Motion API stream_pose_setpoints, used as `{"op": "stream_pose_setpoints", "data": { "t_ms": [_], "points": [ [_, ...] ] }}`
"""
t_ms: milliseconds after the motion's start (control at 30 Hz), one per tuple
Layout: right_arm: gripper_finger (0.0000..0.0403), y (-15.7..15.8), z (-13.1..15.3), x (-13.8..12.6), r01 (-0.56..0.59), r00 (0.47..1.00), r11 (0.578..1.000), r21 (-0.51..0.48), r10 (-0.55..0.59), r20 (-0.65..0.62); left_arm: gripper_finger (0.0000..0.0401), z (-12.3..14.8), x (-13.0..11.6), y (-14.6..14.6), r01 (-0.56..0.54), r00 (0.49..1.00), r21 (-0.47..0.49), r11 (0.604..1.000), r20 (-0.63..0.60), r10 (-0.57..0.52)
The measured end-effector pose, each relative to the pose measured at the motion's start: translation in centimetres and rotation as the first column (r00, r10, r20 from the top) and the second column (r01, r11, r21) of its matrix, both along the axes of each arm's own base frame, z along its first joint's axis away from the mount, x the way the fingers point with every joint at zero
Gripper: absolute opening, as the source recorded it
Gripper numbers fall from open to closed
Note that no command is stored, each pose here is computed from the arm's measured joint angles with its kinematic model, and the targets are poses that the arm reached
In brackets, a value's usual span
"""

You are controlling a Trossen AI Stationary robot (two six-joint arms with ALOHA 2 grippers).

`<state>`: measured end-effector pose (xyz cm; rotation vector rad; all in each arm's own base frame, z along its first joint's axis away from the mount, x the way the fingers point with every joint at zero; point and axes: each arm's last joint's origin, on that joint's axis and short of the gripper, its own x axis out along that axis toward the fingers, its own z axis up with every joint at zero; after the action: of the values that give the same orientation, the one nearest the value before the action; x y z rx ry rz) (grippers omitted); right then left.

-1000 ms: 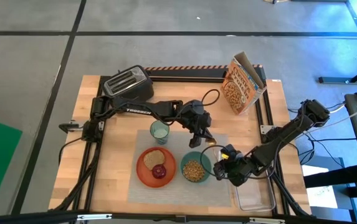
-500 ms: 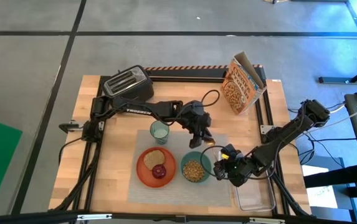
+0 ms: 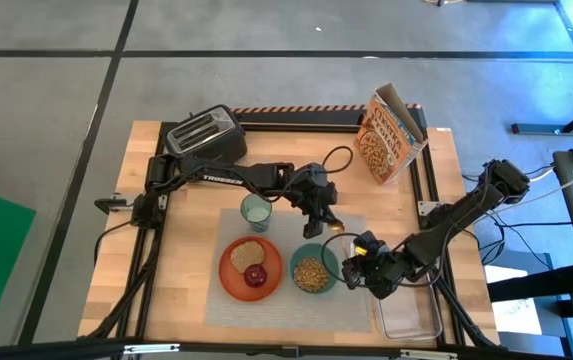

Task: Arrange a breakfast setting
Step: Put the gold spoon on the gray tablemat to the right of the green bowl

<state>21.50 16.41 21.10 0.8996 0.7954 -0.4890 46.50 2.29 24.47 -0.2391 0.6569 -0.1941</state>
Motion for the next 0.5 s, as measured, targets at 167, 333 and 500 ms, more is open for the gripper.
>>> {"op": "stream_pose_setpoints", "data": {
  "t_ms": [167, 333, 500],
  "points": [
    [0.0110, -0.4, 1.5, -0.7, -0.050, 0.999, 0.998, 0.031, 0.049, 0.022, 0.0004, 0.0, 0.0, 0.3, -0.011, 1.000, 0.003, 1.000, -0.002, 0.011],
    [0.0195, -2.0, 4.9, -2.5, -0.074, 0.989, 0.995, 0.064, 0.065, 0.132, 0.0003, -0.1, -0.1, 0.7, -0.026, 1.000, 0.007, 1.000, -0.016, 0.027],
    [0.0233, -4.1, 8.2, -4.6, -0.009, 0.956, 0.996, 0.088, -0.017, 0.294, 0.0002, -0.4, -0.2, 1.6, -0.080, 0.996, 0.038, 0.996, -0.037, 0.081]
  ]
}}
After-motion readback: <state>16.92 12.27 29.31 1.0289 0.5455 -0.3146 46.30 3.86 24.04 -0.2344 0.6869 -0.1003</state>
